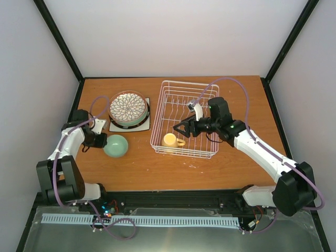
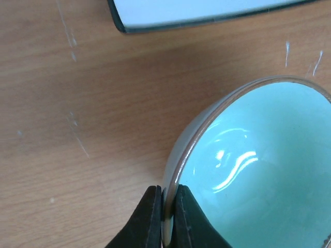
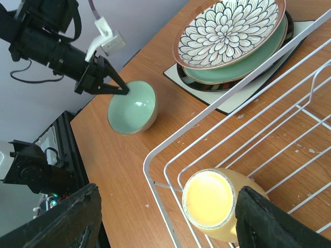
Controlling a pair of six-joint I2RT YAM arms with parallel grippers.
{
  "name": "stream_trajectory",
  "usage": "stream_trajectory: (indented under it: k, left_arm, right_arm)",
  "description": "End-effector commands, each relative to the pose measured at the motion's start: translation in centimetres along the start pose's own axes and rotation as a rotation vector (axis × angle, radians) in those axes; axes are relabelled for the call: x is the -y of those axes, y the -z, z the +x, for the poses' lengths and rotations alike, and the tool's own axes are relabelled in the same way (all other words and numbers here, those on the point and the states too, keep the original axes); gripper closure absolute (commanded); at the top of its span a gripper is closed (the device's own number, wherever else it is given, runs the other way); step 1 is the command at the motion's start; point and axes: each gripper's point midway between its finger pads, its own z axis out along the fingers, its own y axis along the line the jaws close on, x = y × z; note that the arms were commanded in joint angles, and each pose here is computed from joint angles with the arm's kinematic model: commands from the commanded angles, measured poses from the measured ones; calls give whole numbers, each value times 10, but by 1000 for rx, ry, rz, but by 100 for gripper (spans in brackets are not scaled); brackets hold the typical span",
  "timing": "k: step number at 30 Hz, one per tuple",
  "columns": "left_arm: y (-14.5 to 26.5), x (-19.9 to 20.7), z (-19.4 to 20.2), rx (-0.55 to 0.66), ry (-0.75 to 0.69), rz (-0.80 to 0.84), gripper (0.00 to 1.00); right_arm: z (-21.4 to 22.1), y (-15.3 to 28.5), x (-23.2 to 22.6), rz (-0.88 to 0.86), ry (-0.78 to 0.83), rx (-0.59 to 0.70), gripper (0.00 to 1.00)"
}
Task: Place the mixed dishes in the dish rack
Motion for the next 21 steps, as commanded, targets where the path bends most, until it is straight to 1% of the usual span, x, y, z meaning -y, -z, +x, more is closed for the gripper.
stream_trajectory:
  k: [1,4,6,8,10,13,15,17,18,19,21]
  left_arm:
    - [30,0,-46,123,-5,7,99]
    - [51,12,-69,214,-8,65,99]
    - [71,20,-84,296,-19,88,99]
    - [94,37,-99,384,-53,157,99]
    - [123,54,-115,495,-80,224,99]
    - [170,88,-136,680,-126,373,99]
    - [204,110,-147,802,-137,449,99]
    - [235,144,-155,918,-201,586,99]
    - [245,162,-158,937,-206,675,99]
    - [251,178,-162,951,-253,741,99]
    - [251,214,-169,898,-321,872,99]
  right_arm:
    - [6,-5,6,2,-7,-14,30]
    - [4,-6,7,0,-13,-10,30]
    - [2,-5,7,4,-10,-5,30]
    - [-2,-5,5,5,0,2,30]
    - [-7,-3,3,0,16,10,31]
    - [-19,6,1,-9,8,49,32]
    - [-31,18,0,-41,-26,109,32]
    - [-44,33,2,-72,-65,179,32]
    - [-49,40,2,-98,-80,205,31]
    - [-53,44,2,-121,-90,225,31]
    - [-59,49,-3,-180,-99,234,30]
